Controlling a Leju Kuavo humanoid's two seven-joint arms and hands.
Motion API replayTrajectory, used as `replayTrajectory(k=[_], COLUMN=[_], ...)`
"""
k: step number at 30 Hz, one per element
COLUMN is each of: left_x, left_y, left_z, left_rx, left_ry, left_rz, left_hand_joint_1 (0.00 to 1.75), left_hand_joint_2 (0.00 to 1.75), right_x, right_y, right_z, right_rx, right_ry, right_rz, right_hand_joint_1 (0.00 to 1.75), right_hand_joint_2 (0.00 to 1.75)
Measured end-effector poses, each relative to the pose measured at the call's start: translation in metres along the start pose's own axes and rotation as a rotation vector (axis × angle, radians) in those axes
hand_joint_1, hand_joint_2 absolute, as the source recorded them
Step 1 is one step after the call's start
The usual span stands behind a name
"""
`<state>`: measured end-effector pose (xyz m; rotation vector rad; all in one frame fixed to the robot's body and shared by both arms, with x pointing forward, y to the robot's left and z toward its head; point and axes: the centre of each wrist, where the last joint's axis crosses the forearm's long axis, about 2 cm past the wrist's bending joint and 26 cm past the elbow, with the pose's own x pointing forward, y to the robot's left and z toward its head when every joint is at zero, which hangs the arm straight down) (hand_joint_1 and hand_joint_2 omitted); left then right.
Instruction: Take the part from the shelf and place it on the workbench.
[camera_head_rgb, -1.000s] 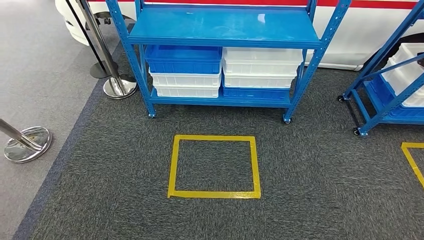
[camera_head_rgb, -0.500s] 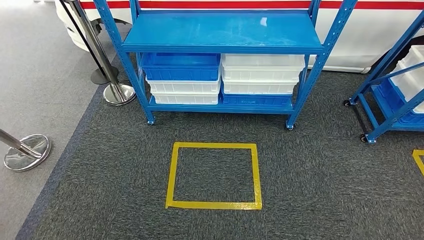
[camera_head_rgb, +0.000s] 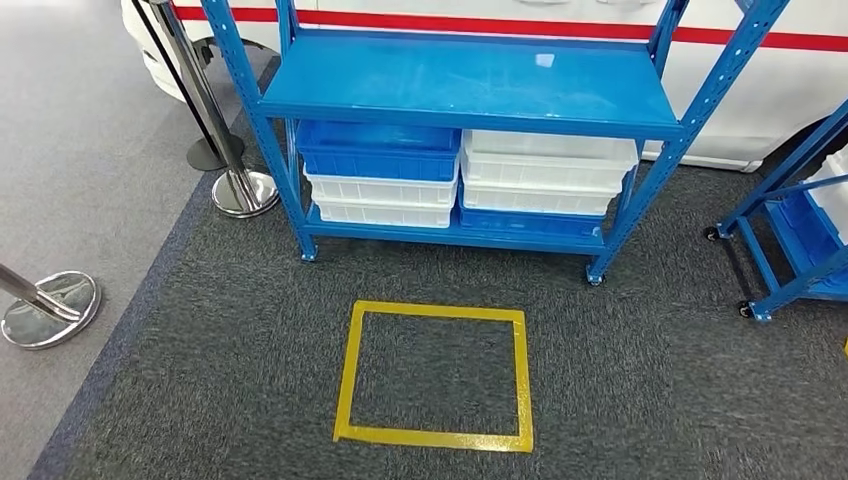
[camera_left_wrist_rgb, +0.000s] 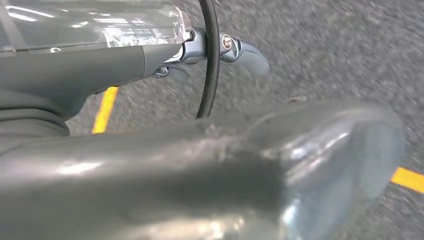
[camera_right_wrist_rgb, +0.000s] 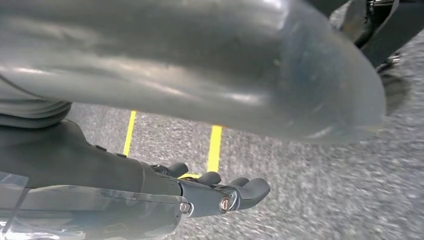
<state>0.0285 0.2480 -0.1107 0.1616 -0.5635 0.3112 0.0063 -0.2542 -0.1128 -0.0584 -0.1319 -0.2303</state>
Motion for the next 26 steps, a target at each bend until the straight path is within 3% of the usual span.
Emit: replayTrajectory(k=[8,18,22,26], left_x=[0.0063,-0.0001,0.0029,0.0032], left_y=[-0.0027,0.0014,-0.0013,-0.0016], left_z=[-0.0030,-0.0001,-0.0013,-0.0014], left_rx=[-0.003,0.006,0.002,0.002], left_ry=[-0.015,-0.001,-0.008,-0.009], left_rz=[0.002,-0.003,-0.002,-0.002], left_hand_joint_1=[0.00,0.00,0.00,0.00], left_hand_joint_2=[0.00,0.00,0.00,0.00], right_x=[0.0012,0.0000,0.0007,0.0055], right_y=[-0.0004,0.0005,-0.0004,0.0002], right_z=[-0.0002,0.0000,-0.0001,-0.0006], right_rx=[0.010,0.008,-0.001,-0.003], right_ry=[-0.003,0.000,0.002,-0.007], right_rz=[-0.005,-0.058,-0.046,-0.050], right_hand_joint_1=[0.00,0.00,0.00,0.00], right_hand_joint_2=[0.00,0.00,1.75,1.75])
